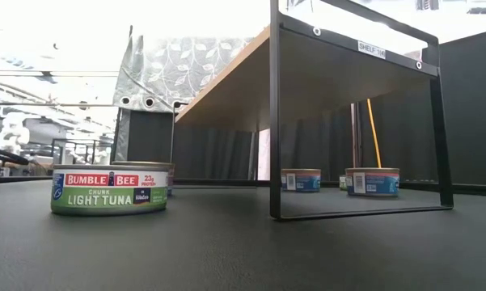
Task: Stack canned seafood by type on shelf
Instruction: Put the green tuna can on the shelf
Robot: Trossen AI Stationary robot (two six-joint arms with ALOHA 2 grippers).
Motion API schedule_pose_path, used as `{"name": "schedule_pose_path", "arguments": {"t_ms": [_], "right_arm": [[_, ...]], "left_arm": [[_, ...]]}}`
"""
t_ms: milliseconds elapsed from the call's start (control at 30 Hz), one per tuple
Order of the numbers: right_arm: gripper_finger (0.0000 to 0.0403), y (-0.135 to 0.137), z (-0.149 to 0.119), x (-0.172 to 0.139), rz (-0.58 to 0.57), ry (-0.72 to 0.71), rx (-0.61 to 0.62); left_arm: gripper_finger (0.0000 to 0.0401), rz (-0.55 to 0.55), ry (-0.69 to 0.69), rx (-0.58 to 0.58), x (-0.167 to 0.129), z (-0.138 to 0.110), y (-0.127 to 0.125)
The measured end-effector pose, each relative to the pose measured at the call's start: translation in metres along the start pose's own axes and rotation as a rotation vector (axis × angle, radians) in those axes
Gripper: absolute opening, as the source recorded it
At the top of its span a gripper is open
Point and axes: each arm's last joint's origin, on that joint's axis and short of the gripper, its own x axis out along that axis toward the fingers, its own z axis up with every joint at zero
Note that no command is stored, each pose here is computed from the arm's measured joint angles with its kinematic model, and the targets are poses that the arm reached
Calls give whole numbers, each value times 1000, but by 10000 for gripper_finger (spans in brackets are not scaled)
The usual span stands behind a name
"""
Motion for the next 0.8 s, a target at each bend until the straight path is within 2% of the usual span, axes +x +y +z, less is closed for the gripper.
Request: {"name": "schedule_pose_path", "arguments": {"t_ms": [167, 267, 367, 500, 633, 800], "right_arm": [[338, 0, 0, 0, 0, 0, 2], [338, 0, 0, 0, 0, 0, -10], [338, 0, 0, 0, -1, 0, -12], [338, 0, 0, 0, -1, 0, -11], [338, 0, 0, 0, 1, 1, -5], [338, 0, 0, 0, 8, 7, -9]], "left_arm": [[3, 50, -55, 5, -32, 8, 4], [3, 124, -77, 22, -51, 18, 17], [3, 148, -47, 7, -62, 31, 34], [3, 111, 37, -107, -69, 51, 56], [3, 152, 98, -255, -69, 59, 87], [3, 46, 150, -235, -60, 63, 105]]}}
